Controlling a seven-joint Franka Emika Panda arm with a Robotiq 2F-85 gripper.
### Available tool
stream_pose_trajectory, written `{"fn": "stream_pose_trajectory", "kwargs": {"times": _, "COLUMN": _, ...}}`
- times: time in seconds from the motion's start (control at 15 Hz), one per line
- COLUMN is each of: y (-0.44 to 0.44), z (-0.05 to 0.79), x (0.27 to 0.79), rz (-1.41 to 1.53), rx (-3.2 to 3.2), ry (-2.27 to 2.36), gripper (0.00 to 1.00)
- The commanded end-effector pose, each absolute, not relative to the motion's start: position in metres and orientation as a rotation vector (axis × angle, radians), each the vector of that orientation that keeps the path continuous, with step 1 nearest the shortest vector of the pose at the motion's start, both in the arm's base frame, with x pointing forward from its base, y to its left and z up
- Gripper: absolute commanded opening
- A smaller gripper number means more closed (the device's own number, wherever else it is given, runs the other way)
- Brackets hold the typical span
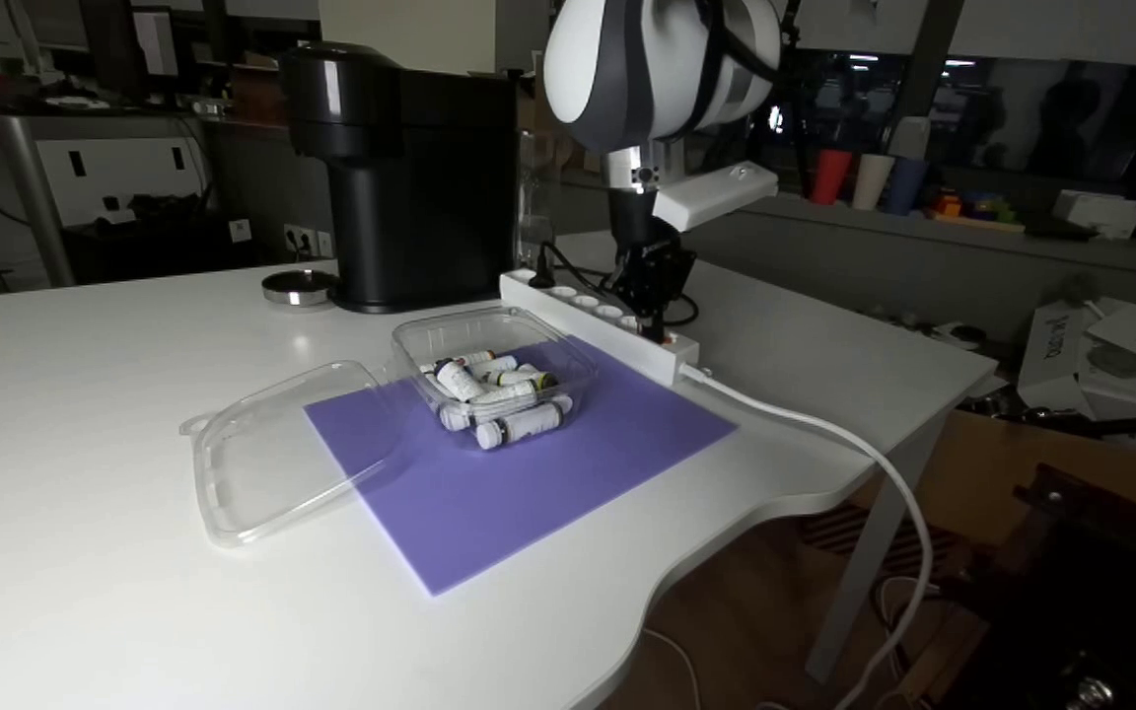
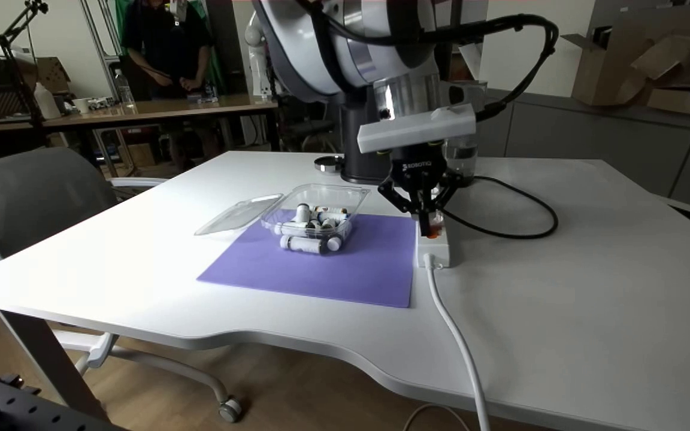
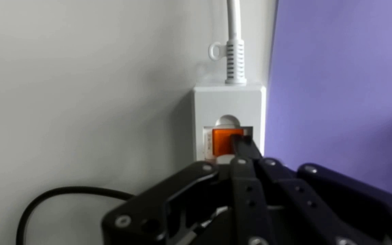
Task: Turn on the switch of the adapter
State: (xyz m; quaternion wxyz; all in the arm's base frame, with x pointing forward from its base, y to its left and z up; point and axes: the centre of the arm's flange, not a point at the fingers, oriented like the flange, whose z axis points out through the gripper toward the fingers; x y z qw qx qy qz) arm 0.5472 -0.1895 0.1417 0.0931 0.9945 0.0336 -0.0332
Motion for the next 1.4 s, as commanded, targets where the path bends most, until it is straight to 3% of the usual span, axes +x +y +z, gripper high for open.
{"fn": "stream_pose_trajectory", "kwargs": {"times": 0.0, "y": -0.169, "z": 0.16, "x": 0.527, "rz": -0.085, "rx": 2.965, "ry": 0.126, "gripper": 0.0}}
{"fn": "stream_pose_trajectory", "kwargs": {"times": 0.53, "y": -0.157, "z": 0.216, "x": 0.514, "rz": 0.107, "rx": 2.922, "ry": 0.163, "gripper": 0.0}}
{"fn": "stream_pose_trajectory", "kwargs": {"times": 0.93, "y": -0.151, "z": 0.274, "x": 0.508, "rz": 0.058, "rx": 2.933, "ry": 0.166, "gripper": 0.0}}
{"fn": "stream_pose_trajectory", "kwargs": {"times": 1.0, "y": -0.15, "z": 0.284, "x": 0.507, "rz": 0.04, "rx": 2.937, "ry": 0.168, "gripper": 0.05}}
{"fn": "stream_pose_trajectory", "kwargs": {"times": 1.07, "y": -0.151, "z": 0.293, "x": 0.506, "rz": 0.021, "rx": 2.941, "ry": 0.165, "gripper": 0.26}}
{"fn": "stream_pose_trajectory", "kwargs": {"times": 1.33, "y": -0.148, "z": 0.323, "x": 0.493, "rz": -0.078, "rx": 2.933, "ry": 0.162, "gripper": 0.52}}
